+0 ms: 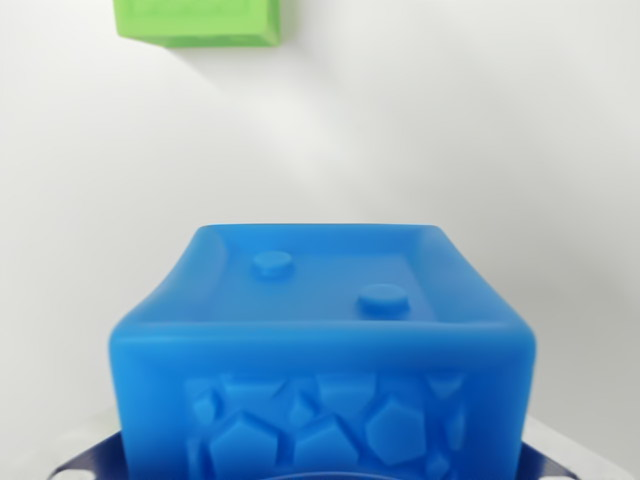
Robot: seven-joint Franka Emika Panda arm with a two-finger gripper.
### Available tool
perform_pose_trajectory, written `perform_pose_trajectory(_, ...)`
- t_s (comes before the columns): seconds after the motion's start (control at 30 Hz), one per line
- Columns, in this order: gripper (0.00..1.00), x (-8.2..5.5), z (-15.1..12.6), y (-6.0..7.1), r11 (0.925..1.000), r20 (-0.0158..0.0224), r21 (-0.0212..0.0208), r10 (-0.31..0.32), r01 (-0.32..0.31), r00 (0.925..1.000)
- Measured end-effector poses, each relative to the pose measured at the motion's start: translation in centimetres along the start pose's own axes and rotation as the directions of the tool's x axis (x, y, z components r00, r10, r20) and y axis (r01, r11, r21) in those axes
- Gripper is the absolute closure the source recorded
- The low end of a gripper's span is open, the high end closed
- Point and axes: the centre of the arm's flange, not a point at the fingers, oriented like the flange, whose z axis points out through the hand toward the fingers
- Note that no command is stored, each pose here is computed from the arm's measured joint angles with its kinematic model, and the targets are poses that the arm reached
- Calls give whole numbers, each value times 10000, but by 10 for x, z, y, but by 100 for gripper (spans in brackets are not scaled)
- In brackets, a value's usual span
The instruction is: Stack cube
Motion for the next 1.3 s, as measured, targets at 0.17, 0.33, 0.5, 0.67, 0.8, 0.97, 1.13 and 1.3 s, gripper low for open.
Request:
perform_pose_trajectory(0.17, 100, 4, -1, -10, 10000, -1, 1, -40, 40, 10000)
perform_pose_trajectory(0.33, 100, 7, -3, -19, 10000, 3, 2, -76, 76, 10000)
perform_pose_trajectory(0.5, 100, 10, -3, -28, 9999, 9, 3, -121, 121, 9999)
perform_pose_trajectory(0.67, 100, 14, -5, -38, 9999, 12, 4, -158, 158, 9999)
perform_pose_trajectory(0.8, 100, 16, -6, -44, 9998, 8, 4, -187, 187, 9998)
perform_pose_trajectory(0.97, 100, 19, -7, -52, 9997, 0, 5, -226, 226, 9997)
perform_pose_trajectory(1.13, 100, 23, -8, -62, 9996, 6, 4, -268, 268, 9996)
perform_pose_trajectory(1.3, 100, 26, -9, -70, 9995, 6, 4, -304, 304, 9995)
